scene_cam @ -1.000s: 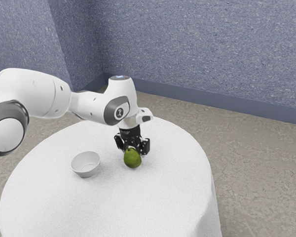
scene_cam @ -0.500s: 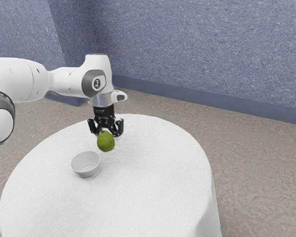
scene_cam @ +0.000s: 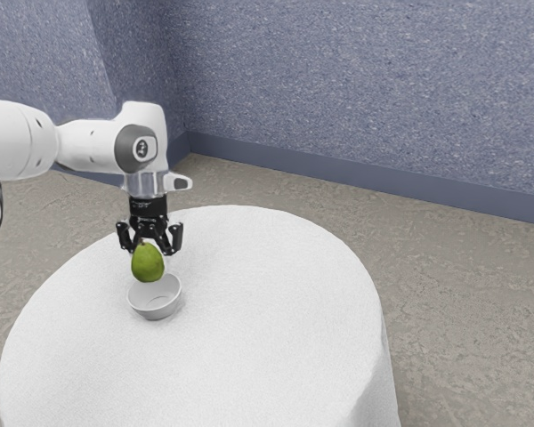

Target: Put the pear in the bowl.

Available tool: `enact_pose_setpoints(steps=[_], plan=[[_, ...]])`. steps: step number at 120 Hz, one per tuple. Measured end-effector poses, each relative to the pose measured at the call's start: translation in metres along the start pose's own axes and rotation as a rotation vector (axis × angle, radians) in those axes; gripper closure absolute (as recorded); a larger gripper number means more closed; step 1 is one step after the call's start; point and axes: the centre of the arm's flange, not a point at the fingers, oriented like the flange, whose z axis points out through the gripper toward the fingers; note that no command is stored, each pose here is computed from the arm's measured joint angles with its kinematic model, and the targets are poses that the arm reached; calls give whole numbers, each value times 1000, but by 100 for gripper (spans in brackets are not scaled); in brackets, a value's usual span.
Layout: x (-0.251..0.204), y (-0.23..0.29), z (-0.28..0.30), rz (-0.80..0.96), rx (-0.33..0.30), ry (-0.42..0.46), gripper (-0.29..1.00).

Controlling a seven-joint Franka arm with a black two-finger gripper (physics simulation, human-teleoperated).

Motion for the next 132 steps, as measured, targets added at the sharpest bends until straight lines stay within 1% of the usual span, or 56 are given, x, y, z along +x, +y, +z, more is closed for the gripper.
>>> enact_pose_setpoints(steps=[10,28,47,64,73,87,97,107,120,126,132], plan=[[-2,2,8,2,1,-17,38],[-3,4,18,5,1,-34,33],[-2,6,19,8,-4,-34,16],[-1,7,11,12,-7,-2,8],[-8,14,-7,29,-8,41,6],[-35,42,-64,89,-9,161,3],[-63,61,-108,131,-9,252,2],[-101,78,-152,171,0,332,2],[-154,74,-212,173,13,427,1],[-173,74,-234,178,14,455,1],[-185,76,-244,188,17,460,1]])
